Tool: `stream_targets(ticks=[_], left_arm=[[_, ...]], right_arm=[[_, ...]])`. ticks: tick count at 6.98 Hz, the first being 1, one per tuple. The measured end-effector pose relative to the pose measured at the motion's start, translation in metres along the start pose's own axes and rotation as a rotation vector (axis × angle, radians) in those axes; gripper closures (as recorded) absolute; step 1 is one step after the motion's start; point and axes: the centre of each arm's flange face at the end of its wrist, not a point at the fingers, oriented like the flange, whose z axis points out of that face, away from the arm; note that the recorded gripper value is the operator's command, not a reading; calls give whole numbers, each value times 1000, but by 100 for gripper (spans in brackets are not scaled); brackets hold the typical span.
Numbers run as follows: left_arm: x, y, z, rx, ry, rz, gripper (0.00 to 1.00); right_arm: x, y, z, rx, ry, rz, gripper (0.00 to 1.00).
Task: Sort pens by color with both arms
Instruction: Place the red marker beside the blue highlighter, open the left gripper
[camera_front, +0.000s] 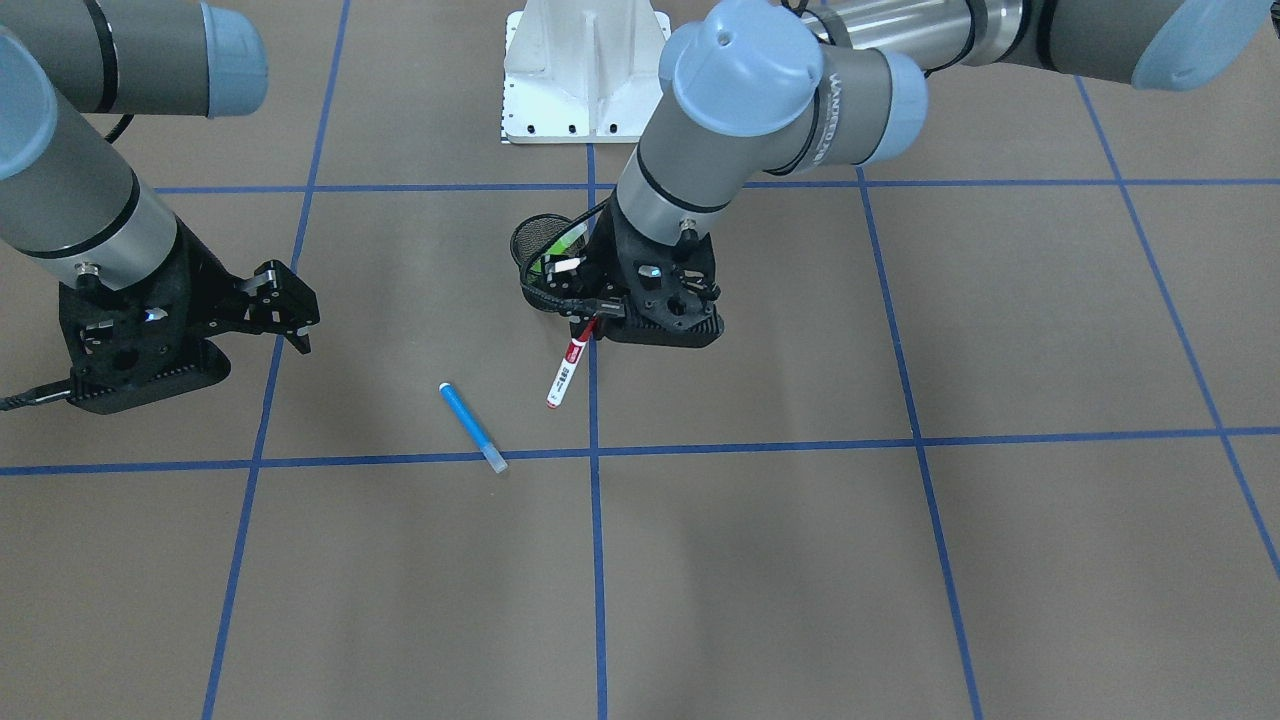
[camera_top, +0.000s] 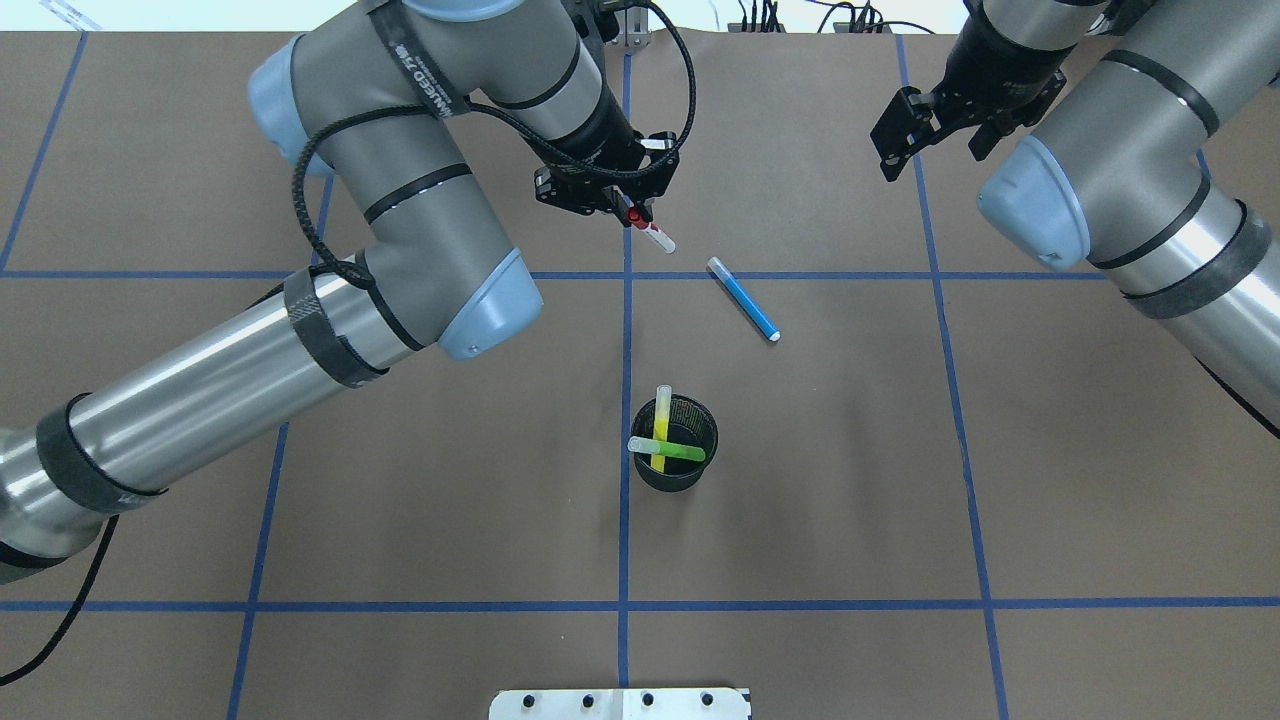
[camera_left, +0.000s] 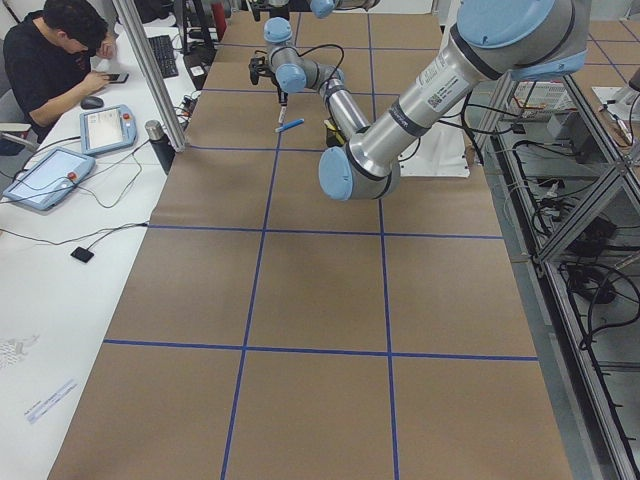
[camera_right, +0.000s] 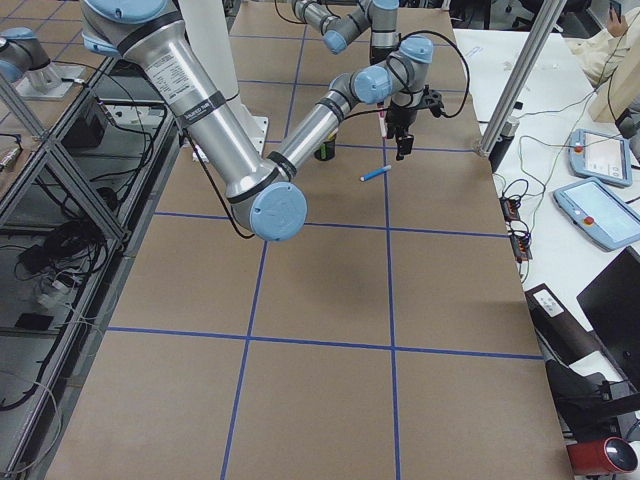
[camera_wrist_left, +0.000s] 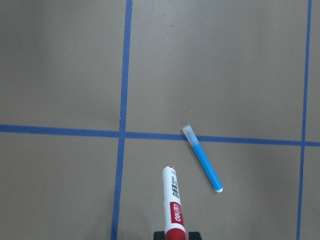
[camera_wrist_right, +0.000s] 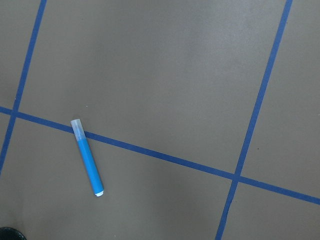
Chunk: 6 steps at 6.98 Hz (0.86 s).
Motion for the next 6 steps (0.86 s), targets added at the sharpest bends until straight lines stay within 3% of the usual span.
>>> stream_targets(ticks=[2, 6], left_arm=[[12, -1, 29, 28, -43, 2, 83], [20, -18, 53, 88, -72, 4, 83]], right_arm=[[-2, 1, -2, 2, -5, 1, 1], [-7, 5, -8, 13, -14, -9, 1]])
